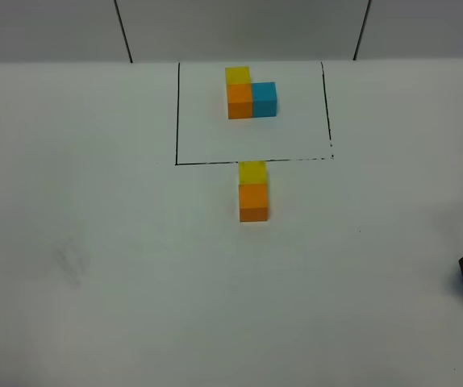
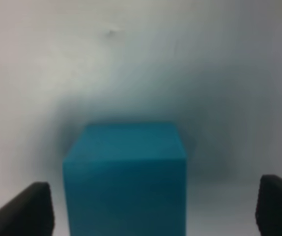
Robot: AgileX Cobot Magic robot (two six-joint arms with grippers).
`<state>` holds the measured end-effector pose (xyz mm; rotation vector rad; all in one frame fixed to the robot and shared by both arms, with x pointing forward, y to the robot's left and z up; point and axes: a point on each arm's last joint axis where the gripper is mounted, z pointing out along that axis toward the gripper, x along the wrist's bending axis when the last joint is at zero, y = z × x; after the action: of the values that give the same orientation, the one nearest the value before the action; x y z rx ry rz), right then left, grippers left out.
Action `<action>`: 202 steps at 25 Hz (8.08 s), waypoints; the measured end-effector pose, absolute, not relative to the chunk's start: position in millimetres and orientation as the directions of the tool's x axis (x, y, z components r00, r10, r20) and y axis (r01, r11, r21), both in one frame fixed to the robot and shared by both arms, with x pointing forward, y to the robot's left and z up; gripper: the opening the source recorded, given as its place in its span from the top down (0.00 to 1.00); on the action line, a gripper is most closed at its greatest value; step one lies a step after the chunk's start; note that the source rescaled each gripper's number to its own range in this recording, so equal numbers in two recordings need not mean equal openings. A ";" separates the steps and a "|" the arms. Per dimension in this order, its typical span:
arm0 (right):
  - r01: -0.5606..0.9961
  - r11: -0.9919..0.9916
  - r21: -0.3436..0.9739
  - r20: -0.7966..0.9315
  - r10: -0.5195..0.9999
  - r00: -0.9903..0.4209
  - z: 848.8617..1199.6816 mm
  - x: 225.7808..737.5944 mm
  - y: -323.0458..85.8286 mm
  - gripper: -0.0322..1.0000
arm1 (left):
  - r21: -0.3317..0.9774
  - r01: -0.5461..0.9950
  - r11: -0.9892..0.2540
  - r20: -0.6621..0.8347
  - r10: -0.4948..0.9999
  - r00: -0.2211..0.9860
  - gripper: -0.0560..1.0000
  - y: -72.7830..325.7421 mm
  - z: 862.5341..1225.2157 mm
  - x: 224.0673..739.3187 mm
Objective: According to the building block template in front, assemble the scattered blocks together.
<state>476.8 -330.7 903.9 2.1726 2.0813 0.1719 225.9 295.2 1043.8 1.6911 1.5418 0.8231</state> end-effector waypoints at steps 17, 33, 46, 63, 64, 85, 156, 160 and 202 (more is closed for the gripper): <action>0.988 -0.053 0.144 0.003 0.999 0.053 892.5 478.7 -330.6 0.75 | 0.830 0.555 -0.052 0.001 0.996 0.092 0.54 295.2 1043.8 225.9; 0.551 0.834 -0.031 -0.259 0.526 -0.810 959.8 548.1 -236.6 0.97 | 0.830 0.555 -0.052 0.001 0.996 0.092 0.54 295.2 1043.8 225.9; 0.009 1.000 -0.010 -0.150 0.007 -0.989 939.3 595.8 -116.6 0.97 | 0.830 0.555 -0.052 0.001 0.996 0.092 0.54 295.2 1043.8 225.9; 0.039 0.998 0.038 -0.116 0.043 -0.992 897.9 617.1 -87.8 0.97 | 0.830 0.555 -0.052 0.001 0.996 0.092 0.54 295.2 1043.8 225.9; 0.045 0.998 0.046 -0.119 0.050 -0.992 898.0 617.7 -87.0 0.97 | 0.830 0.555 -0.052 0.001 0.996 0.092 0.54 295.2 1043.8 225.9; 0.063 0.995 0.083 -0.122 0.073 -0.990 894.4 617.9 -77.7 0.97 | 0.830 0.555 -0.052 0.001 0.996 0.092 0.54 295.2 1043.8 225.9; 0.872 0.194 0.450 0.145 0.947 -0.286 1034.3 569.5 -290.5 0.00 | 0.830 0.555 -0.052 0.001 0.996 0.092 0.54 295.2 1043.8 225.9; 0.861 0.004 0.509 0.098 0.993 -0.062 1067.1 496.3 -337.0 0.00 | 0.830 0.555 -0.052 0.001 0.996 0.092 0.54 295.2 1043.8 225.9; 0.454 0.068 0.889 0.043 0.972 -0.230 1052.7 230.7 -291.7 0.24 | 0.830 0.555 -0.051 0.001 0.996 0.092 0.54 295.2 1043.8 225.9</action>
<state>230.7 -291.7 1052.7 1.4227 1.7502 1.1095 225.9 295.2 1043.8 1.6908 1.5421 0.8229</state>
